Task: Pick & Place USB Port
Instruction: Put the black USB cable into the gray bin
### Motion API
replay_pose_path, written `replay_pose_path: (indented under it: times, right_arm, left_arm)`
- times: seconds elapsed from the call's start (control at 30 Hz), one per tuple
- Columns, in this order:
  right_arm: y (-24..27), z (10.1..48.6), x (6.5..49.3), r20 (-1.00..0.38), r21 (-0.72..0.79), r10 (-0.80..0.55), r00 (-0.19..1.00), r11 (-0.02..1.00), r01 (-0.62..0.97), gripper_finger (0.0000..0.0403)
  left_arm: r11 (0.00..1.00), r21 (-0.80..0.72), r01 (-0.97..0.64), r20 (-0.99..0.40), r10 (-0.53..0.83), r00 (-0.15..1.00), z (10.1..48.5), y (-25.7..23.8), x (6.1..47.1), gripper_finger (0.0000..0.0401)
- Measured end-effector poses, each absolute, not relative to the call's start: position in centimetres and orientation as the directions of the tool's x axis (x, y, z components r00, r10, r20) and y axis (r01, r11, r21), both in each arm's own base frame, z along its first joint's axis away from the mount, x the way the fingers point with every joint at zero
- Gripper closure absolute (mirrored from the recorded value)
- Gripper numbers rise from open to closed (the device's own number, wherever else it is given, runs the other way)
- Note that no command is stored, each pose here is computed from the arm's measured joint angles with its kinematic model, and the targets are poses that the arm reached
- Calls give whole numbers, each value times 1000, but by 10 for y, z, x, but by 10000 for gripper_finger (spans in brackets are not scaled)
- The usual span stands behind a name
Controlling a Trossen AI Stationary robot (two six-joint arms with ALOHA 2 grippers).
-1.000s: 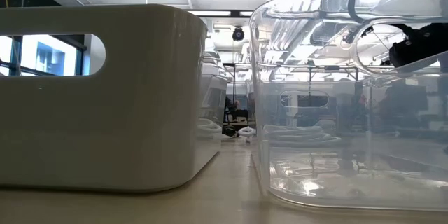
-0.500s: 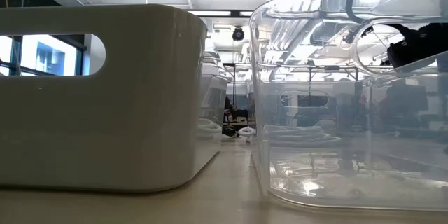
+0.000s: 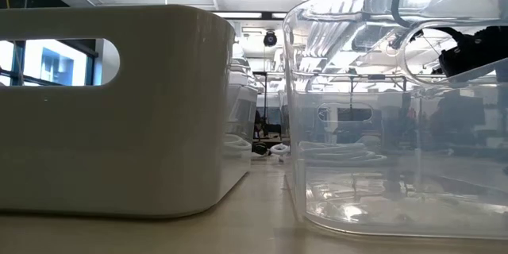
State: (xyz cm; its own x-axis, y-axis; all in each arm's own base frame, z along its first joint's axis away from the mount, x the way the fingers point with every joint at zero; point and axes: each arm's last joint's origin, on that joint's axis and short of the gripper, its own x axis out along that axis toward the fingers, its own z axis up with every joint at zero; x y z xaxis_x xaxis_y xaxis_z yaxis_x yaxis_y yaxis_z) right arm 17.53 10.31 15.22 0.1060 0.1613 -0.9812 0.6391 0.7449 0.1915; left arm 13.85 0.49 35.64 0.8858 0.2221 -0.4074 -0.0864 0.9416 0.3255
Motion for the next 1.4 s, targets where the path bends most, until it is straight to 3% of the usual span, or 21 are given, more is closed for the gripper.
replay_pose_path:
  times: [0.3, 0.73, 0.83, 0.97, 1.0, 1.27, 1.4]
  right_arm:
    - [103, 152, 176, -981, 196, 159, 115, 745, 638, 212]
    - [109, 124, 185, -990, 100, 143, -15, 764, 638, 216]
    - [107, 123, 184, -990, 84, 137, -30, 749, 658, 254]
    - [105, 125, 181, -992, 69, 119, -34, 757, 650, 367]
    - [104, 126, 181, -992, 71, 118, -31, 762, 643, 379]
    - [101, 135, 182, -995, 85, 95, 20, 741, 666, 382]
    - [98, 158, 193, -986, 140, 43, 159, 730, 669, 382]
  left_arm:
    - [942, 325, -86, -407, 222, 886, 356, 5, 139, 400]
    - [942, 326, -86, -408, 222, 886, 356, 5, 138, 400]
    - [942, 325, -86, -407, 222, 886, 356, 5, 139, 400]
    - [942, 325, -86, -406, 222, 886, 357, 5, 139, 400]
    - [942, 325, -87, -406, 222, 887, 357, 5, 138, 400]
    - [942, 322, -92, -394, 222, 892, 358, 5, 140, 400]
    - [956, 270, -118, -372, 216, 903, 359, 5, 145, 400]
